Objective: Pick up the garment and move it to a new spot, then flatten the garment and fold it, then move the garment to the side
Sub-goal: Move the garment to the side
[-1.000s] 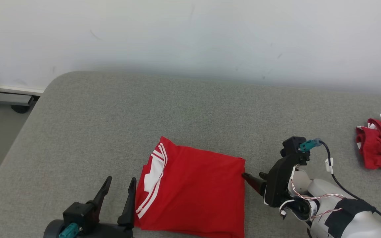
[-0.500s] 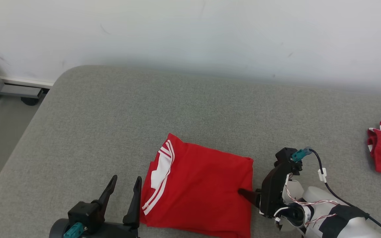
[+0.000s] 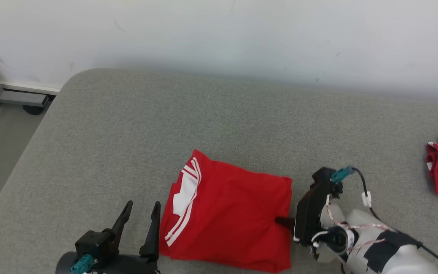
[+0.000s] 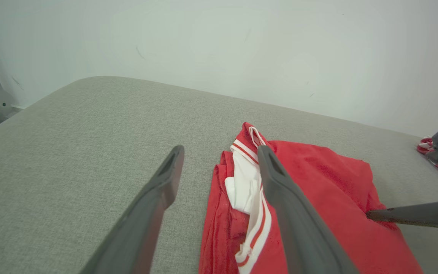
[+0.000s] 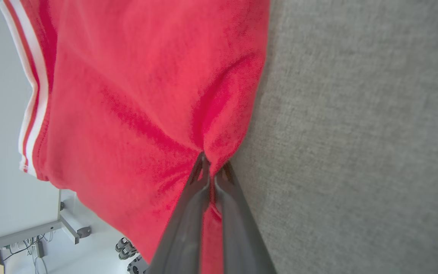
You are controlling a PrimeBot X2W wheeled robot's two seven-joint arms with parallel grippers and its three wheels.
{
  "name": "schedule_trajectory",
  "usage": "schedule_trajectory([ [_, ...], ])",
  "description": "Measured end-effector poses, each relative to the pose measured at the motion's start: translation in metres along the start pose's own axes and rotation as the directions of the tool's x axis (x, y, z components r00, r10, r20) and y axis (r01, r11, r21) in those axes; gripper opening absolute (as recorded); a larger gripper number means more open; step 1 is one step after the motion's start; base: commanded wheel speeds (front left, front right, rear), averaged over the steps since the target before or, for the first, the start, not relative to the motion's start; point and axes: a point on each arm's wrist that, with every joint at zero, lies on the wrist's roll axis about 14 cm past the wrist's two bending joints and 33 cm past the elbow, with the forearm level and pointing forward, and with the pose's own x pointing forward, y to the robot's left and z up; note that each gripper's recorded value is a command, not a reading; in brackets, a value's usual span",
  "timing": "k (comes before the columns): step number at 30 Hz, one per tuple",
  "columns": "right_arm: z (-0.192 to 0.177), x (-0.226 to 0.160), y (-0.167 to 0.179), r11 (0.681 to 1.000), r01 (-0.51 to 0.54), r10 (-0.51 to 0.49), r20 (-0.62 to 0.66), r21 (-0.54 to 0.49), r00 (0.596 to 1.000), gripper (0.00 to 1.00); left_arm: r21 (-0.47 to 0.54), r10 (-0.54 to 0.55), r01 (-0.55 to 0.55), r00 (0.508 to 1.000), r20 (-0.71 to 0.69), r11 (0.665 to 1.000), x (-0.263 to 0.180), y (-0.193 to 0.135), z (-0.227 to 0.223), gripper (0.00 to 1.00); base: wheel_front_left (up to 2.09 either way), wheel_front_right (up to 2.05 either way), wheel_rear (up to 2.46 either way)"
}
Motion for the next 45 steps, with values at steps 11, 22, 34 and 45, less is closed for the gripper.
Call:
schedule_trajectory([
  [11, 0.093, -0.046, -0.024, 0.995, 0.089, -0.076, 0.203, -0.052, 0.976, 0.00, 0.003, -0.019, 0.019, 1.000, -0.004, 1.000, 0.006, -0.003, -0.001, 1.00, 0.00, 0.00, 0.00],
  [22, 0.150, -0.092, -0.089, 0.963, 0.271, -0.256, 0.305, -0.005, 0.917, 0.00, -0.002, -0.054, 0.054, 0.998, -0.039, 0.999, 0.019, -0.011, -0.012, 1.00, 0.00, 0.00, 0.00],
  [34, 0.180, -0.148, -0.150, 0.909, 0.412, -0.406, 0.367, 0.067, 0.837, 0.00, 0.001, -0.122, 0.122, 0.991, -0.056, 0.993, 0.042, -0.027, -0.018, 1.00, 0.00, 0.00, 0.00],
  [45, 0.190, -0.192, -0.183, 0.847, 0.527, -0.509, 0.394, 0.071, 0.765, 0.00, -0.007, -0.169, 0.169, 0.983, -0.074, 0.986, 0.048, -0.040, -0.025, 1.00, 0.00, 0.00, 0.00],
])
